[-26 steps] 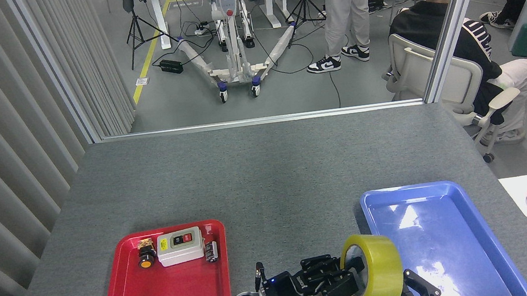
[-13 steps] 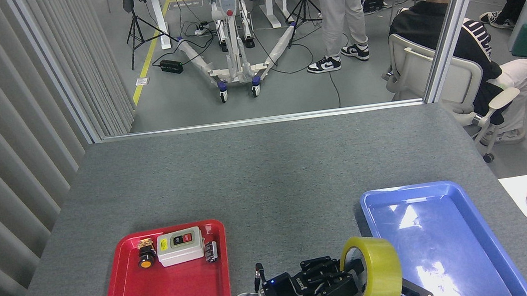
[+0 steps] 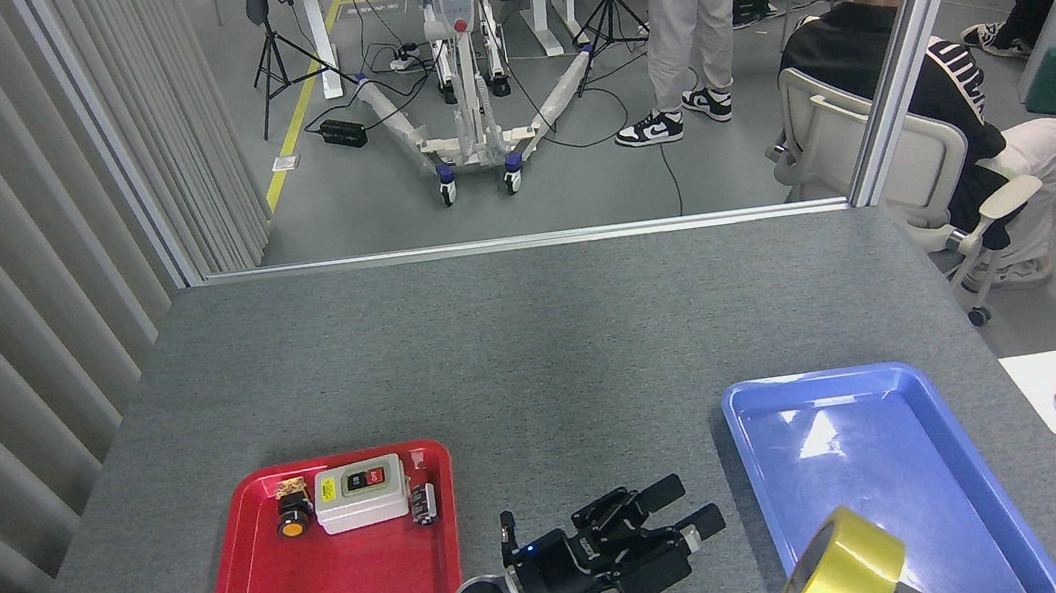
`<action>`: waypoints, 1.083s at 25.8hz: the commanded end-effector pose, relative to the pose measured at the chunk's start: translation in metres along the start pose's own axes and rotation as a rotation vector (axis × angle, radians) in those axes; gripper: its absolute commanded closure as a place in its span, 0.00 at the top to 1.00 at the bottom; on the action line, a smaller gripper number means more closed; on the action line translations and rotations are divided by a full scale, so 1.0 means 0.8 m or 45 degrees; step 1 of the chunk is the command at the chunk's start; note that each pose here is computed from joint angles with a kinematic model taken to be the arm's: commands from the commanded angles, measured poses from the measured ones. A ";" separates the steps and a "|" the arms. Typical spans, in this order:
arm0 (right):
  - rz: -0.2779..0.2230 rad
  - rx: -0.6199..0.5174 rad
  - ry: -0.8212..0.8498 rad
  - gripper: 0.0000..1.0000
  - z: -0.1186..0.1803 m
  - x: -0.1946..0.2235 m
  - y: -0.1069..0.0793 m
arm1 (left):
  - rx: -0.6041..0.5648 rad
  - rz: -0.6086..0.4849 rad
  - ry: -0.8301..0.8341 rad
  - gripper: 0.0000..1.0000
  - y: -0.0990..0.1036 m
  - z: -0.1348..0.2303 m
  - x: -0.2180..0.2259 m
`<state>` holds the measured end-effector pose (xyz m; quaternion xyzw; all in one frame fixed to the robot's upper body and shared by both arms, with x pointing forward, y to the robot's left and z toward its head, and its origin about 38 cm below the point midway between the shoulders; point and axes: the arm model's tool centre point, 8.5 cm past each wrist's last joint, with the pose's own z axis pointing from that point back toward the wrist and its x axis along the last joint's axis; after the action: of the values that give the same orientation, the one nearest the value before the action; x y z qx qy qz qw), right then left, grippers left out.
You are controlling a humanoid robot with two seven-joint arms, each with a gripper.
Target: Place and move tape with both arms
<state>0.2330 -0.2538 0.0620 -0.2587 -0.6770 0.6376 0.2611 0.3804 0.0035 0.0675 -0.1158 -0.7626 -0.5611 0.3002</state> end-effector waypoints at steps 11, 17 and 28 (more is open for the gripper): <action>0.046 0.472 0.929 0.00 0.066 -0.164 0.027 | 0.430 -0.507 0.922 1.00 0.074 0.257 -0.022; -0.052 0.604 0.987 0.00 0.028 -0.216 0.023 | 0.432 -0.694 1.349 1.00 0.034 0.324 -0.013; -0.395 0.793 0.954 0.00 -0.050 -0.234 0.042 | 0.507 -0.729 1.604 1.00 -0.006 0.345 0.012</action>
<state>0.3913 -0.3623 0.0270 -0.3125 -0.3561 0.6333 0.6120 0.2824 0.2560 0.0193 0.4906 -0.5369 -0.4266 0.5377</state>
